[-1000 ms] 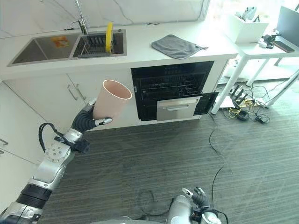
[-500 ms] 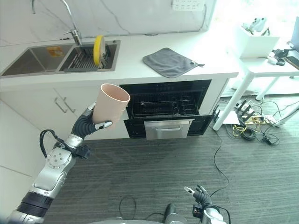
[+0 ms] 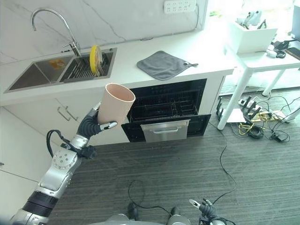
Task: Place the dishes in the dishwasher.
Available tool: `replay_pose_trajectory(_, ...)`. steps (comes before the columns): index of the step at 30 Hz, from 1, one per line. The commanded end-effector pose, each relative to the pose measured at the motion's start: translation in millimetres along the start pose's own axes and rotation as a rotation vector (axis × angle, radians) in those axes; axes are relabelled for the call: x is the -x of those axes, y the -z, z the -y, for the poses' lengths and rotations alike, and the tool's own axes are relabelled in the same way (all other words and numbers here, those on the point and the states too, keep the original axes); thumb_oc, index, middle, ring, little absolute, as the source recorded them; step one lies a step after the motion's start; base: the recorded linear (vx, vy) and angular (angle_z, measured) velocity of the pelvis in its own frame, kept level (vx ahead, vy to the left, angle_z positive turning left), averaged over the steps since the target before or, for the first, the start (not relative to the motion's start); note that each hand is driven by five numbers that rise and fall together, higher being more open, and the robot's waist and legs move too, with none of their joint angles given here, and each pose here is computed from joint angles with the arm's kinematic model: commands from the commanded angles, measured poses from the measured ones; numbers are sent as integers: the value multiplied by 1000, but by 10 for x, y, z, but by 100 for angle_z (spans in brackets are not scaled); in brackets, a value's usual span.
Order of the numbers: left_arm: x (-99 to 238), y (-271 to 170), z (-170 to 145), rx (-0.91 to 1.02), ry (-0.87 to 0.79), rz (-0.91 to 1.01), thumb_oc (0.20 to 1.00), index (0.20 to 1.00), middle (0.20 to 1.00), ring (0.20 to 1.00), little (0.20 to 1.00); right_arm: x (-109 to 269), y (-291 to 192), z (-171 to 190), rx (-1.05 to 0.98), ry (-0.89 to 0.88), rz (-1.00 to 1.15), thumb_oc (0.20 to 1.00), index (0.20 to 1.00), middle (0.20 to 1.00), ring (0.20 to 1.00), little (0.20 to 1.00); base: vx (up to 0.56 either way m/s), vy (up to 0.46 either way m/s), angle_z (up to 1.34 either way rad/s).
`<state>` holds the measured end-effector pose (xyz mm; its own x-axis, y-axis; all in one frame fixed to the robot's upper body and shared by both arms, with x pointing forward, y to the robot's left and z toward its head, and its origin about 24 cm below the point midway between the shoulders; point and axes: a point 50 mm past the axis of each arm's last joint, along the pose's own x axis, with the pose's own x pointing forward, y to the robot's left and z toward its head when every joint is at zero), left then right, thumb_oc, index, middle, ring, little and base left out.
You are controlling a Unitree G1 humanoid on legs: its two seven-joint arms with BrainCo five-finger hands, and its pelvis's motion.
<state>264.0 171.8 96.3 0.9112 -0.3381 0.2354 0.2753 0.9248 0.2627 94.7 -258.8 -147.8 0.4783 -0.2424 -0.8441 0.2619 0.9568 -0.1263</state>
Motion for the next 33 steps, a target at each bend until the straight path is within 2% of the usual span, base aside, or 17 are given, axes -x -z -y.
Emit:
replay_pose_trajectory(1,-68,-315,-211,-41,-79,175,200,200,200,200,200,-35,-205,-31,44,-15,90,1000,1000,1000,1000,1000,81,180,-31)
replay_pose_trajectory(8,-206,-332,-168,-78,17,178,200,200,200,200,200,-14,-169,-262,-102,-31,116,1000,1000,1000,1000,1000,187,219,2)
replay_pose_trajectory(15,-239,-378,-218,-90,4,171,200,200,200,200,200,-46,-350,-406,-90,-59,150,1000,1000,1000,1000,1000,383,-409,30)
replay_pose_trajectory(21,-157,-333,-163,-73,-68,159,200,200,200,200,200,-72,-514,-368,2,-78,164,1000,1000,1000,1000,1000,258,-453,22)
replay_pose_trajectory(24,-170,-344,-153,-56,-44,175,200,200,200,200,200,-70,-513,-177,-13,-49,179,1000,1000,1000,1000,1000,347,-432,-8)
replay_pose_trajectory(33,-188,-337,-132,-45,-17,182,200,200,200,200,200,-39,-303,-167,-7,-45,148,1000,1000,1000,1000,1000,92,158,-30)
